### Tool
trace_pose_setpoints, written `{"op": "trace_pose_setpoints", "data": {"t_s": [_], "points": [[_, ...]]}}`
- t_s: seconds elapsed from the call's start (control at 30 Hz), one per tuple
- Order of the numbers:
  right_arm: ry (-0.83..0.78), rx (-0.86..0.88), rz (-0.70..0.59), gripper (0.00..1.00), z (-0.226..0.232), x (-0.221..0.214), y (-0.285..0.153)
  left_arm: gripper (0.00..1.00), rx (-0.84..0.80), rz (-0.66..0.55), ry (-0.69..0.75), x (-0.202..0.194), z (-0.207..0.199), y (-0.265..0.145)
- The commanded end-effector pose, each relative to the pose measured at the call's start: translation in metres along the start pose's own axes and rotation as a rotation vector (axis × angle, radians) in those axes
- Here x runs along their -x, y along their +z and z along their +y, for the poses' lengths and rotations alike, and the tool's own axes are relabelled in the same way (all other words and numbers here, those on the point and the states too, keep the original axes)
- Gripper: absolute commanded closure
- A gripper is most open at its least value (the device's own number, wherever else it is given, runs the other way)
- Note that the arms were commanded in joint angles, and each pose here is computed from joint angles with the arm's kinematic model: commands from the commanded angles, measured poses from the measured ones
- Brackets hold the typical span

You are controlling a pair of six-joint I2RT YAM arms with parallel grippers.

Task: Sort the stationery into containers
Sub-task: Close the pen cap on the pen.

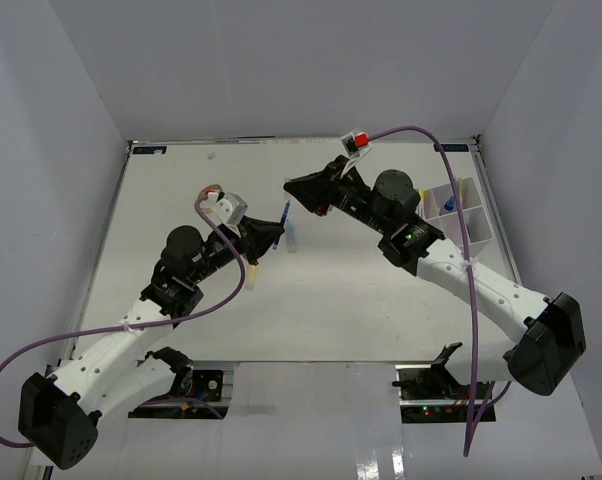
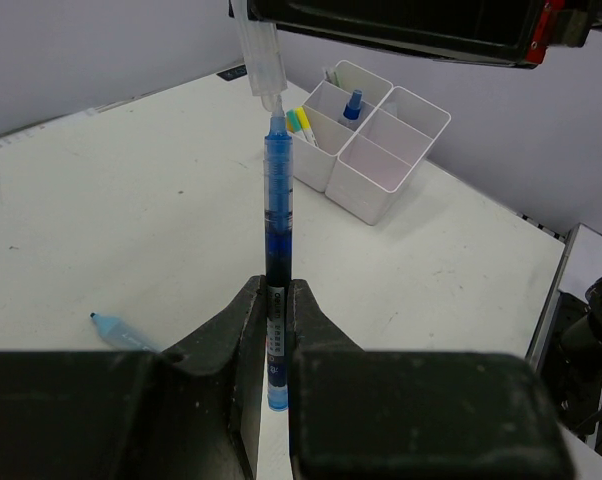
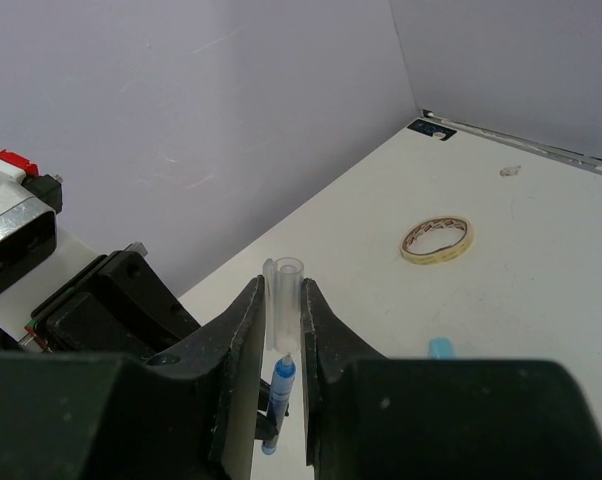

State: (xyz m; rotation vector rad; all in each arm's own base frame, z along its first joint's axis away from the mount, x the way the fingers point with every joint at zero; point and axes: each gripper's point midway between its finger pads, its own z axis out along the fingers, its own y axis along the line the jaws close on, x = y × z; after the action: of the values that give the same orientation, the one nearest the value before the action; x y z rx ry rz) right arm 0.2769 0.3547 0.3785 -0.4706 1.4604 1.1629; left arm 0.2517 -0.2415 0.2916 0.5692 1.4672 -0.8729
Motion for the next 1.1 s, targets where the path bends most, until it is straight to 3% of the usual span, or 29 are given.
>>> {"op": "trace_pose_setpoints", "data": {"t_s": [0.0,1.07], "points": [[-0.002,0.036,-0.067,0.92,0.011,0.019,-0.004,1.0,-0.011,-0.032,0.005,0.008,-0.003,-0.003],[0.057,0.095,-0.056,0.92,0.017,-0.001,-0.005,1.0,-0.046,-0.094,-0.028,0.018,-0.012,-0.006]]}}
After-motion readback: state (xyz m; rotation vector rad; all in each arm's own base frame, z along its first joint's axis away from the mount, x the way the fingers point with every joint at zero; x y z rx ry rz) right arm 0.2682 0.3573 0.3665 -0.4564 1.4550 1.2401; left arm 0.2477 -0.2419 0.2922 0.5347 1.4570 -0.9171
